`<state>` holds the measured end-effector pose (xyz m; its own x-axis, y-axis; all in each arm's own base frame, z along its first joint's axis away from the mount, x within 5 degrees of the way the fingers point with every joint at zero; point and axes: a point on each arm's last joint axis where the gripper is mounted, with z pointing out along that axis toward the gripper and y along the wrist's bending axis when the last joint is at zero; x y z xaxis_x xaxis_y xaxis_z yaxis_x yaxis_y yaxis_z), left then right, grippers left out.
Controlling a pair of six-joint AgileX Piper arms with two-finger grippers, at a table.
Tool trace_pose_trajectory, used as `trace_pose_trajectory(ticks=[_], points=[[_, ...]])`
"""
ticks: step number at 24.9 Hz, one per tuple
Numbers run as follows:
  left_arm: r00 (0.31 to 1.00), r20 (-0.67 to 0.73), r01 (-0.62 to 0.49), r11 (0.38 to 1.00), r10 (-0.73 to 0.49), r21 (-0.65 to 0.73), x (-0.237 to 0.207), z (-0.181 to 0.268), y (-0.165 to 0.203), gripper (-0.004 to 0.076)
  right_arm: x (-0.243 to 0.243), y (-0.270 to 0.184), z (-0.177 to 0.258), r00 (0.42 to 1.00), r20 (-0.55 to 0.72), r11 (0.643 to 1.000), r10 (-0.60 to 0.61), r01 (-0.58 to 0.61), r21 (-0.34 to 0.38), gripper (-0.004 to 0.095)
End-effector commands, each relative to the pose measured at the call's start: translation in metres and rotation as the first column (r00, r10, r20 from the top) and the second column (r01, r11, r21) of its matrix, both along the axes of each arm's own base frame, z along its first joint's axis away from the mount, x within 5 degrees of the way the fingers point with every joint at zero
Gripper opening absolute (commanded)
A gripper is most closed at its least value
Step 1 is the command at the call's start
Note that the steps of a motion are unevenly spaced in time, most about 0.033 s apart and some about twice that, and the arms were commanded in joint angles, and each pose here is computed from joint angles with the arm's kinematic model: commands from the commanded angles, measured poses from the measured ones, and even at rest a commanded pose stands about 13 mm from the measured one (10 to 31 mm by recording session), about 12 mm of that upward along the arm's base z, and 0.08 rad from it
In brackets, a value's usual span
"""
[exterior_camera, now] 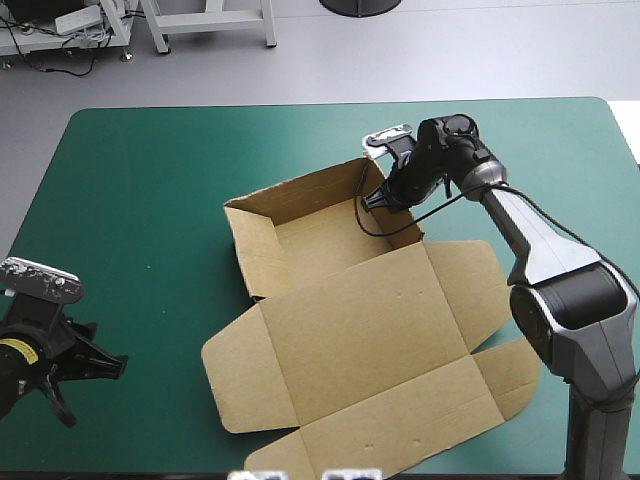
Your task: Fold the box
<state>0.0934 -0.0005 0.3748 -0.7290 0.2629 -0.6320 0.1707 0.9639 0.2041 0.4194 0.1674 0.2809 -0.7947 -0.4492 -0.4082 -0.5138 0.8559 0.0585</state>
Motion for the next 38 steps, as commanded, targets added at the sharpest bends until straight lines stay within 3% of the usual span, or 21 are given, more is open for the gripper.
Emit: trace_pose_trajectory(ticks=[1,5,11,19,26,29,32,35,37,38], points=[[0.999,0.05,-0.006,1.0,0.007,-0.01,0.002,0.008,0.0,0.0222,0.006,-0.041,0.036,0.994,0.111,0.994,-0.013,0.025,-0.107,-0.0025],[0.999,0.053,-0.007,1.0,0.007,-0.008,0.002,0.008,0.0,0.0222,0.014,-0.094,0.045,0.99,0.093,0.983,-0.106,0.119,-0.139,-0.0025],[0.997,0.077,-0.003,1.0,0.003,-0.012,0.004,0.01,0.0,0.0221,0.019,-0.186,0.053,0.965,0.093,0.964,-0.244,0.251,-0.085,-0.0025],[1.0,-0.002,0.005,1.0,-0.005,-0.031,-0.002,0.005,-0.002,0.0221,0.006,-0.295,0.051,0.888,0.13,0.885,-0.441,0.454,-0.103,-0.0025],[1.0,-0.008,0.005,0.999,-0.005,-0.032,-0.002,0.005,-0.002,0.0221,0.012,-0.323,0.025,0.864,0.098,0.859,-0.494,0.503,-0.098,-0.0017],[1.0,-0.007,0.004,1.0,-0.004,-0.028,-0.002,0.005,-0.002,0.0221,0.013,-0.324,0.021,0.879,0.092,0.871,-0.467,0.476,-0.12,0.0091],[1.0,-0.007,-0.006,1.0,0.006,-0.005,-0.002,0.005,0.0,0.0221,0.009,-0.328,0.033,0.884,0.097,0.865,-0.457,0.467,-0.181,0.0469],[1.0,-0.005,-0.011,1.0,0.011,0.017,-0.002,0.005,0.002,0.0219,0.005,-0.336,0.056,0.831,0.167,0.799,-0.53,0.556,-0.229,0.0719],[1.0,-0.004,-0.012,1.0,0.012,0.019,-0.002,0.005,0.002,0.0219,0.001,-0.335,0.076,0.797,0.224,0.775,-0.561,0.6,-0.198,0.0781],[1.0,-0.002,-0.012,1.0,0.012,0.019,-0.002,0.005,0.002,0.0219,-0.002,-0.331,0.089,0.792,0.252,0.782,-0.556,0.601,-0.166,0.0783]])
